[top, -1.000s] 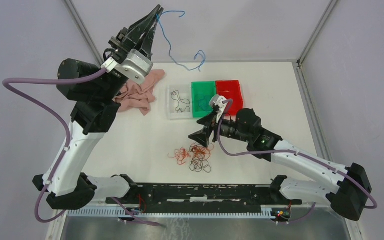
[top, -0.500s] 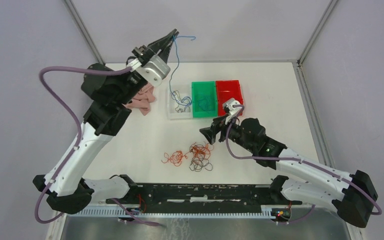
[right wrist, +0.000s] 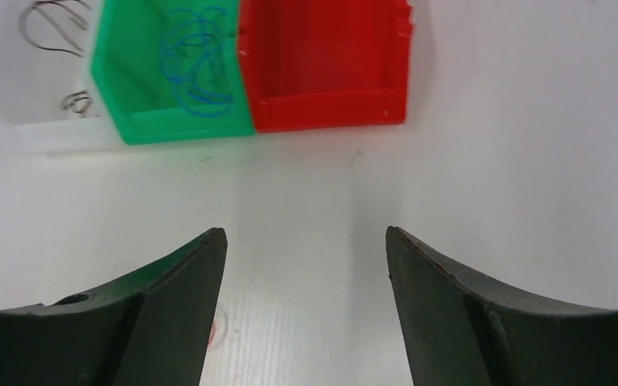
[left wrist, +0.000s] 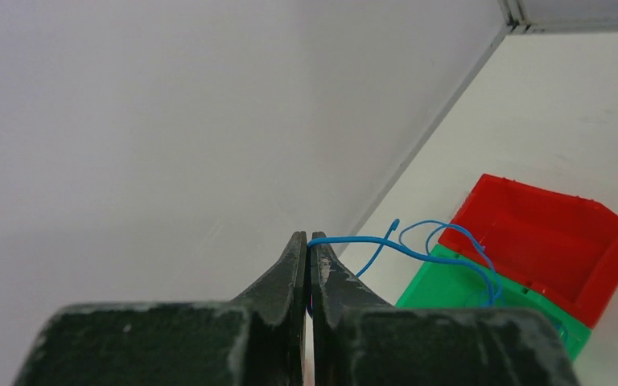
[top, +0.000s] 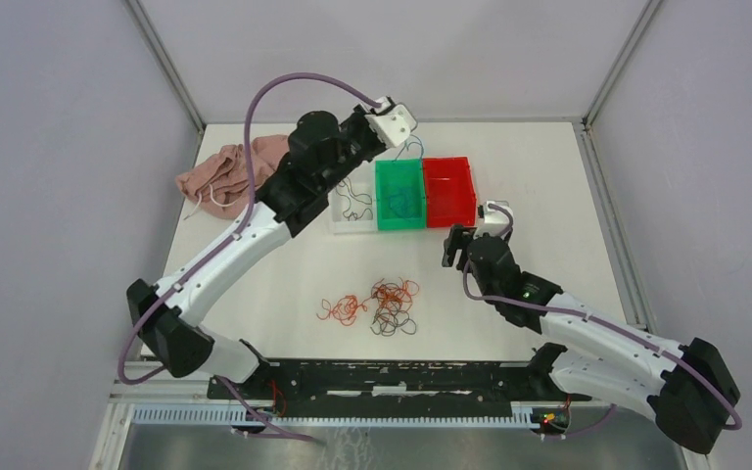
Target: Untangle the cables
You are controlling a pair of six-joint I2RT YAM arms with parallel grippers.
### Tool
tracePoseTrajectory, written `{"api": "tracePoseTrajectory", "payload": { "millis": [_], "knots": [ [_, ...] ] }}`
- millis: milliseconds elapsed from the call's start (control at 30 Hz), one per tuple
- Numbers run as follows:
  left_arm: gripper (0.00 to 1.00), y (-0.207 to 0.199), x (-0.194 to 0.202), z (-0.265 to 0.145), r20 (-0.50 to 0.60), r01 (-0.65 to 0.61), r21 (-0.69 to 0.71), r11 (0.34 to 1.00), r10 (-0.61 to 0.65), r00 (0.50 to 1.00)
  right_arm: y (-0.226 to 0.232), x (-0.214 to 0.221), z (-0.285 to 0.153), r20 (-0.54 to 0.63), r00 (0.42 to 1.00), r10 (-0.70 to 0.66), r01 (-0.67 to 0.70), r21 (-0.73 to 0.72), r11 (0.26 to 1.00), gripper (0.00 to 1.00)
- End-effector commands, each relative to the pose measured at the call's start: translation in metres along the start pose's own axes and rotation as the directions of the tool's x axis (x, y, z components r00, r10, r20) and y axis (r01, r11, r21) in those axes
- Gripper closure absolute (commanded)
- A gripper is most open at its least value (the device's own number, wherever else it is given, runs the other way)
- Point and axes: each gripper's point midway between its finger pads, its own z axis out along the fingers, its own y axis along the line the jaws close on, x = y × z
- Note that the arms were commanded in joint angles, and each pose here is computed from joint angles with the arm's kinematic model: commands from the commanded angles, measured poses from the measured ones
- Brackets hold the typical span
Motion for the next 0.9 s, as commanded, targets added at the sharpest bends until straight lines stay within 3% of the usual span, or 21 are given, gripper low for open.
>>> {"api": "tracePoseTrajectory", "payload": {
  "millis": [0,533,700,867],
  "knots": [
    [0.97,0.001,0.024,0.021,-0.066,-0.032,-0.04,0.999,0.029,0.997,-0.037,-0.009,0.003,0.043,0.995,0.088,-0.095,0.203,0.975,0.21],
    [0.97,-0.052,0.145,0.096,-0.228,-0.159,0.081,0.984,0.174,0.958,-0.06,-0.018,-0.003,0.105,0.982,0.156,-0.177,0.228,0.957,0.23],
    [0.97,-0.075,0.18,0.107,-0.288,-0.137,0.129,0.982,0.169,0.943,-0.063,-0.024,-0.008,0.121,0.98,0.16,-0.185,0.23,0.955,0.23],
    [0.97,-0.116,0.217,0.108,-0.38,-0.045,0.265,0.963,0.147,0.913,-0.067,-0.03,-0.011,0.133,0.978,0.16,-0.188,0.242,0.952,0.23]
  ]
}}
